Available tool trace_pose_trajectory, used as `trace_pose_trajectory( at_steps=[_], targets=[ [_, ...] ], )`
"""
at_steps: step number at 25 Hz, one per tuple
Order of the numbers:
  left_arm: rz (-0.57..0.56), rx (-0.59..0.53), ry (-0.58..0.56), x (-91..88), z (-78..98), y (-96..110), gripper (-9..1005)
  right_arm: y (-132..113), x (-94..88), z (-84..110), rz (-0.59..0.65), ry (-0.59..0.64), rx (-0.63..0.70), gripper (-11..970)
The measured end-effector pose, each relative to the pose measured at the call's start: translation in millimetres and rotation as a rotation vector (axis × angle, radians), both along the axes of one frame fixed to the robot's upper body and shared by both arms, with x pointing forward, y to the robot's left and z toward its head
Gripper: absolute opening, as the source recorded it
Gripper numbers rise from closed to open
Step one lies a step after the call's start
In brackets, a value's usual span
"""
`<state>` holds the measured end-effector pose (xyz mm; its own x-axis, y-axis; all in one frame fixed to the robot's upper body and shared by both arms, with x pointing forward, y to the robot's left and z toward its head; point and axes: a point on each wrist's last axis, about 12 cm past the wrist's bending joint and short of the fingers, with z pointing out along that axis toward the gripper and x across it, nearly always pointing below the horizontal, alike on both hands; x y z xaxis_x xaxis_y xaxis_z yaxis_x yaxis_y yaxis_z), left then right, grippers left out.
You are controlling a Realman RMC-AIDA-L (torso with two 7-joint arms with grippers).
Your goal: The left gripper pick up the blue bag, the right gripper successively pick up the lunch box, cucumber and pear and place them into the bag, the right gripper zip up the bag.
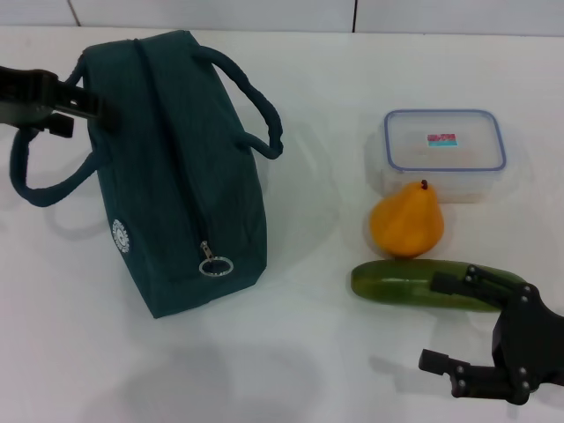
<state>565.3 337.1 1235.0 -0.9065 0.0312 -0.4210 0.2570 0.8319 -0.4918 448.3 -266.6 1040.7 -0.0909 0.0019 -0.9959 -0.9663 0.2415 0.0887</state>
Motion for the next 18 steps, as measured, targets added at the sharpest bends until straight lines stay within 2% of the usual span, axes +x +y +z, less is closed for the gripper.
trace_pose_trajectory(
  at_steps=[13, 18],
  targets=[
    [-0.021, -0.031, 0.017, 9.0, -4.9, -13.8, 817, 0.5, -1.2, -1.1, -0.001, 0.008, 0.003, 828],
    [-0.066, -0.046, 0.001, 14.7, -8.2, -20.9, 803, 0.8, -0.7, -1.0, -0.001, 0.007, 0.002, 825]
  ],
)
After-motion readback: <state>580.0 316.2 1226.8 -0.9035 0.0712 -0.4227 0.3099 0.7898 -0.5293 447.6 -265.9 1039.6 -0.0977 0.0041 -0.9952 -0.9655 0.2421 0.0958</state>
